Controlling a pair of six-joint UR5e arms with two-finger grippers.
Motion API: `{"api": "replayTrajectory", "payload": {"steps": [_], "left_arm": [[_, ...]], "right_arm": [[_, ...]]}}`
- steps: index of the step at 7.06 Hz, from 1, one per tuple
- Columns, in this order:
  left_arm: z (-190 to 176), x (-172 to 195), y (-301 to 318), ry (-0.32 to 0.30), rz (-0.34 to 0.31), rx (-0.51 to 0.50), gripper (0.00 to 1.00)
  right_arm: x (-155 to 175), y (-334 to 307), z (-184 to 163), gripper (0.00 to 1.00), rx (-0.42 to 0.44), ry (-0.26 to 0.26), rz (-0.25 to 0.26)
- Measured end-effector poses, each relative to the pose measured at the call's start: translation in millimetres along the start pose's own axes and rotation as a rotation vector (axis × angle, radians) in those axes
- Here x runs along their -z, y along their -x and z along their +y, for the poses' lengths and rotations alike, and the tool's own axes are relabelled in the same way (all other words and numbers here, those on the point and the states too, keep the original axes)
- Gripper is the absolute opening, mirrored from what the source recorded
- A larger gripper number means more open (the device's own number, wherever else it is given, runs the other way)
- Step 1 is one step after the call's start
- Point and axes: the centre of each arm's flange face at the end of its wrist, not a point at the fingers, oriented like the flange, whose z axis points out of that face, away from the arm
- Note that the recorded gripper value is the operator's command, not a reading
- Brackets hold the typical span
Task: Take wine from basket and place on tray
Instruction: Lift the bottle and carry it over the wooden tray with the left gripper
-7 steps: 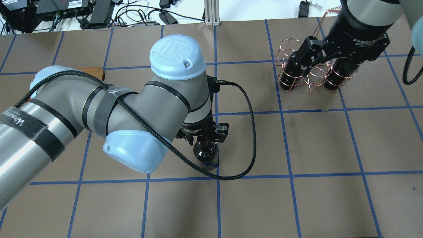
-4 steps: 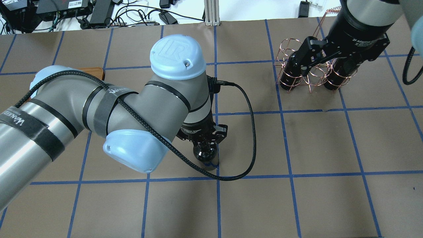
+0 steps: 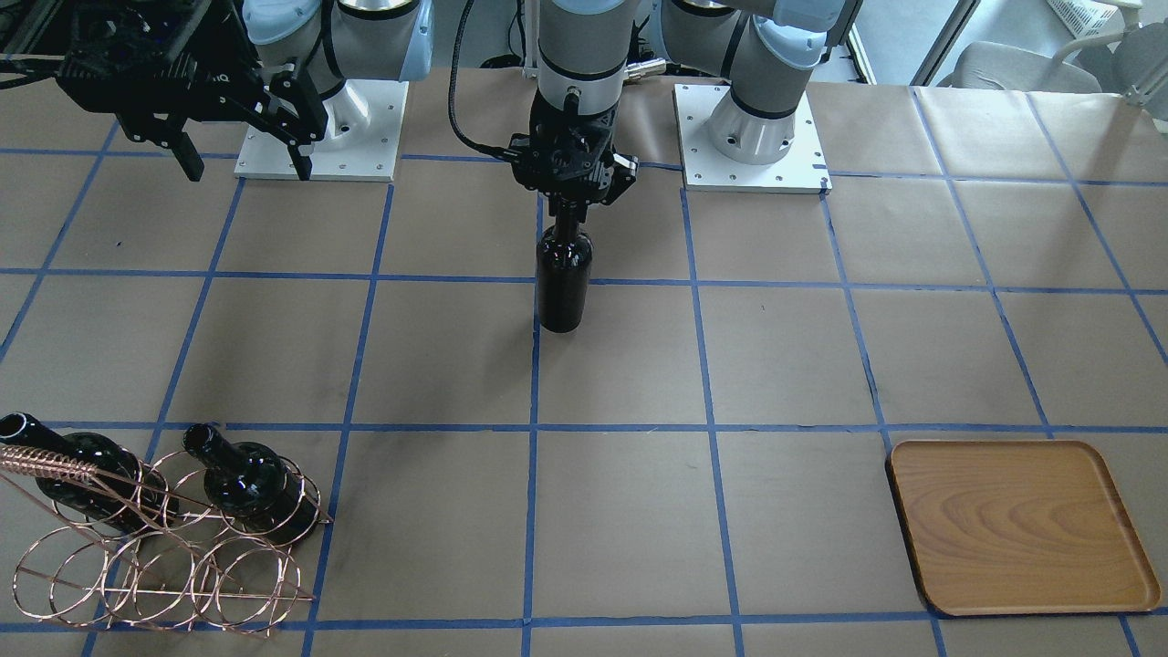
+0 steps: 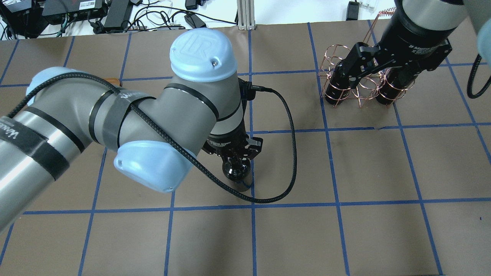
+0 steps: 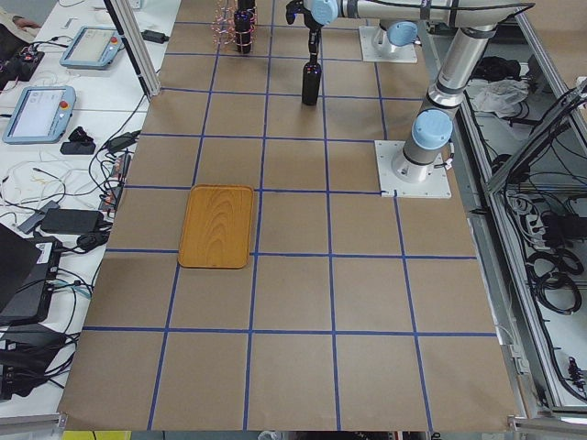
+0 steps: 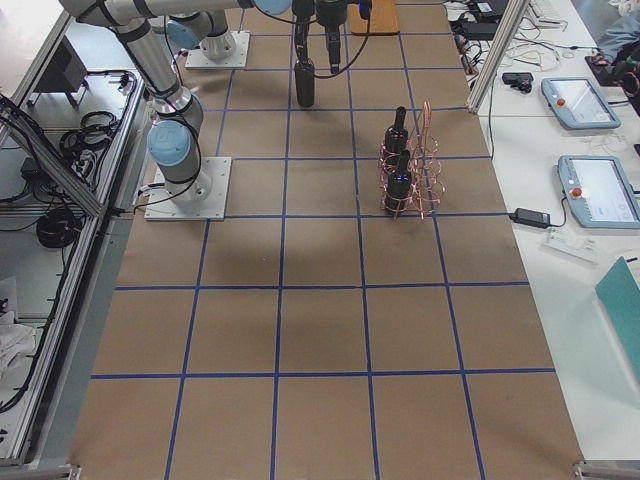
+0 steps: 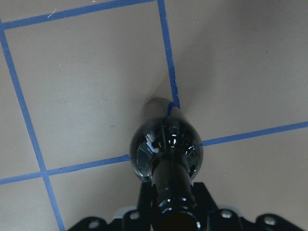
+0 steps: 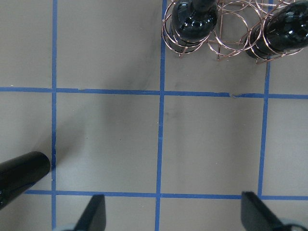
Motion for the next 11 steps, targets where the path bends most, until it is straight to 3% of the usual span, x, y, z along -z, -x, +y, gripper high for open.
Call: {"api": "replayTrajectory", "payload": {"steps": [4,7,11], "left_arm": [[-76.3,83.4,142.1,-0.031,0.012,0.066,0.00],[-103.8,93.2,290.2,-0.041,0.017,0.080,0.00],[-117.8,92.0,460.4,-0.022,-0.063,-0.020,0.00]], "right_arm": [[0.0,0.8,0.1,1.00,0.001,0.000,-0.002],[0.0,0.9,0.2,1.00,0.001,0.000,-0.002],[-0.3,0.9,0.5,1.00,0.001,0.003,-0.002]]}}
